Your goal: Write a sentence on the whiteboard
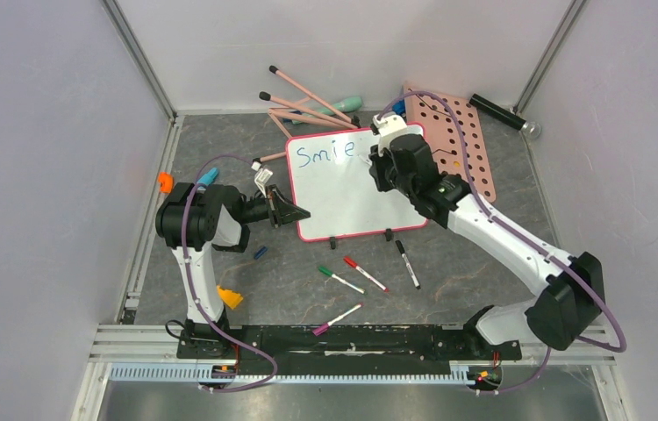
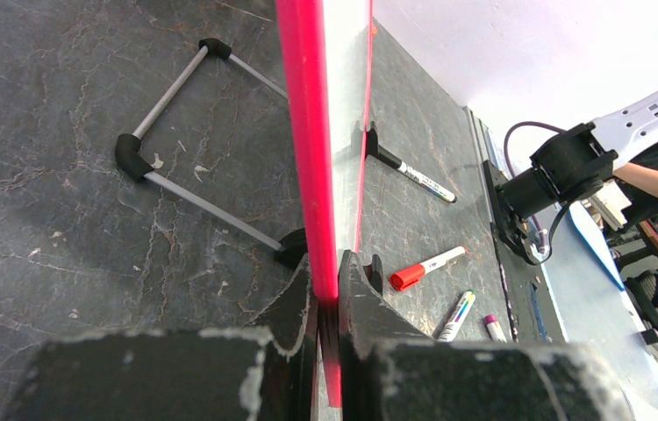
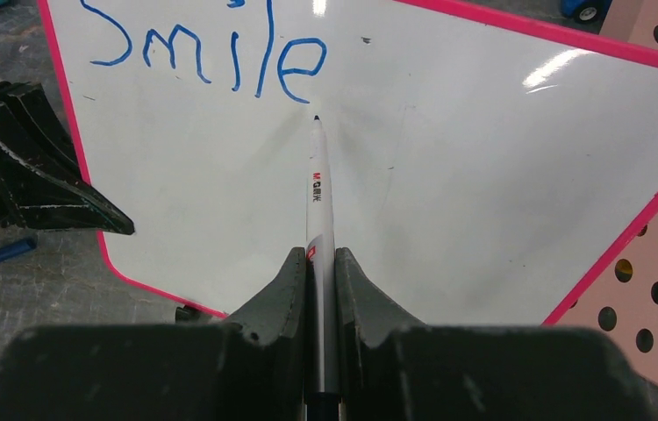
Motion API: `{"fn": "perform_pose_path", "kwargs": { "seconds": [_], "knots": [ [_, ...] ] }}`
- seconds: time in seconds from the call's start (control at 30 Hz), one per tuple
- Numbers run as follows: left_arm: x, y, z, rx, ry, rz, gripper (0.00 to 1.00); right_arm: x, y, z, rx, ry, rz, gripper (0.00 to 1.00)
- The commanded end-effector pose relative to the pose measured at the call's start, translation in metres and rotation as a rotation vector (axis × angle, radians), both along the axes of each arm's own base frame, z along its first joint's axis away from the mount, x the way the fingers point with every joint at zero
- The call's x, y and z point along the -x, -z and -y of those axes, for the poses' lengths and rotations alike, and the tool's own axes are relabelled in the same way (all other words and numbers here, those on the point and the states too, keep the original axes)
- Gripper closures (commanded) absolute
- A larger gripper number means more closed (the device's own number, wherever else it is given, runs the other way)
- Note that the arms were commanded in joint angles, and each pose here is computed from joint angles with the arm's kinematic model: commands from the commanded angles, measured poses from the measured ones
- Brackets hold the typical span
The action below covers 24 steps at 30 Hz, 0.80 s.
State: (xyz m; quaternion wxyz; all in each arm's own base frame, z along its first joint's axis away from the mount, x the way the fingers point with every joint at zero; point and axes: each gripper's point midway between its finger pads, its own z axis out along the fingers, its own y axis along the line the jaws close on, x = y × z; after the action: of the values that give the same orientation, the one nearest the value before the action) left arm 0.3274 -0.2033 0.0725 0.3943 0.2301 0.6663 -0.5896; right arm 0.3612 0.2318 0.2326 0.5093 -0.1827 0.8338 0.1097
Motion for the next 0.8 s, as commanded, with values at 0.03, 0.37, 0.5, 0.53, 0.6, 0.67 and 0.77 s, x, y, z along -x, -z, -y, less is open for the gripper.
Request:
{"fn": "perform_pose_path", "kwargs": {
  "seconds": [0.03,0.37,0.5,0.53,0.6,0.67,0.77],
  "knots": [
    [-0.018,0.014,-0.005,-0.072,-0.071,0.252,0.98,0.001,-0.030,0.005,-0.050,0.000,0.105,1.00],
    [-0.018,0.015,-0.006,-0.089,-0.104,0.274,0.98,0.027,-0.023,0.027,-0.062,0.000,0.161,1.00],
    [-0.018,0.015,-0.006,-0.087,-0.097,0.276,0.98,0.030,-0.022,0.041,-0.017,0.030,0.182,1.00],
    [-0.018,0.015,-0.006,-0.087,-0.097,0.272,0.98,0.030,-0.022,0.043,-0.009,0.037,0.185,1.00],
    [-0.018,0.016,-0.006,-0.087,-0.098,0.271,0.98,0.029,-0.022,0.046,-0.001,0.052,0.188,1.00],
    [-0.018,0.015,-0.006,-0.087,-0.097,0.274,0.98,0.027,-0.025,0.046,-0.002,0.060,0.190,1.00],
    [-0.017,0.015,-0.006,-0.087,-0.095,0.273,0.98,0.024,-0.027,0.039,-0.014,0.041,0.179,1.00]
  ]
}}
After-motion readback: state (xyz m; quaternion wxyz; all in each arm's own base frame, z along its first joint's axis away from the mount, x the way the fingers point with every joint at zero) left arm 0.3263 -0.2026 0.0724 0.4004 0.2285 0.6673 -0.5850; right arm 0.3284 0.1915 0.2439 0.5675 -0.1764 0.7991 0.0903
